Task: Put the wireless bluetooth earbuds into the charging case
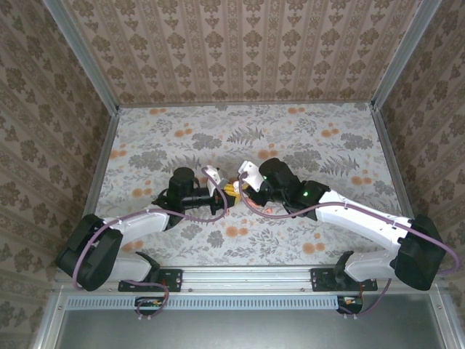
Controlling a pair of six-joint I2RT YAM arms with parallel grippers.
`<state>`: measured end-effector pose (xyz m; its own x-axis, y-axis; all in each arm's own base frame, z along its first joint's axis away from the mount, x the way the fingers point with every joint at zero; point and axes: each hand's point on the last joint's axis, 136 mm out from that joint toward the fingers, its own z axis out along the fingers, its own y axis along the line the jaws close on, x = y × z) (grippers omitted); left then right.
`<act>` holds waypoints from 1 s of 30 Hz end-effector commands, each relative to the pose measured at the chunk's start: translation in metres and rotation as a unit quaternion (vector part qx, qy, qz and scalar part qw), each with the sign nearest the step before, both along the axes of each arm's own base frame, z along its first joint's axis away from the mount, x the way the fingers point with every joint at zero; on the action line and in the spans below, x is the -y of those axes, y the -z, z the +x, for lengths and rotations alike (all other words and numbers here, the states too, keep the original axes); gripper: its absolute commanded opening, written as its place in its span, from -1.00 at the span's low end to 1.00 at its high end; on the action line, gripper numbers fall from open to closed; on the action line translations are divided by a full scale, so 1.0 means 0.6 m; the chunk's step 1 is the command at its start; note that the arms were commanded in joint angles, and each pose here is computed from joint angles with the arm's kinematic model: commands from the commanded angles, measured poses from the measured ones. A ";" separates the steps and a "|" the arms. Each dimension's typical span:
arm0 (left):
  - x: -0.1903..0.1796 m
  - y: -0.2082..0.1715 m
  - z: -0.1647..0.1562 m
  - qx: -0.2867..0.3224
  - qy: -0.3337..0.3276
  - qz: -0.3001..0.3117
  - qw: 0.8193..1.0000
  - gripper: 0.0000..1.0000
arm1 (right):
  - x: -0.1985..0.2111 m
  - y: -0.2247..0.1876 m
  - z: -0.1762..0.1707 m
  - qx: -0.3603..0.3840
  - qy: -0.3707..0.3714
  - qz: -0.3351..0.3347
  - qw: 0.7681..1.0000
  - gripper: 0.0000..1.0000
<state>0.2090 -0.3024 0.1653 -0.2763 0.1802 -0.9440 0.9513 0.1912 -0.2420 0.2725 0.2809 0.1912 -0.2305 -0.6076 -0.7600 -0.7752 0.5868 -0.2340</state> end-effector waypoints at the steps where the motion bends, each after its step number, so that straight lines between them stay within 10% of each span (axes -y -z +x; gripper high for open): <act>1: 0.003 -0.041 0.004 0.029 -0.002 -0.024 0.999 -0.86 | 0.016 0.019 -0.003 -0.005 0.002 -0.055 0.998 -0.57; 30: 0.000 -0.055 0.004 0.041 -0.007 -0.029 0.999 -0.87 | -0.024 0.010 -0.040 -0.022 -0.049 -0.027 0.998 -0.45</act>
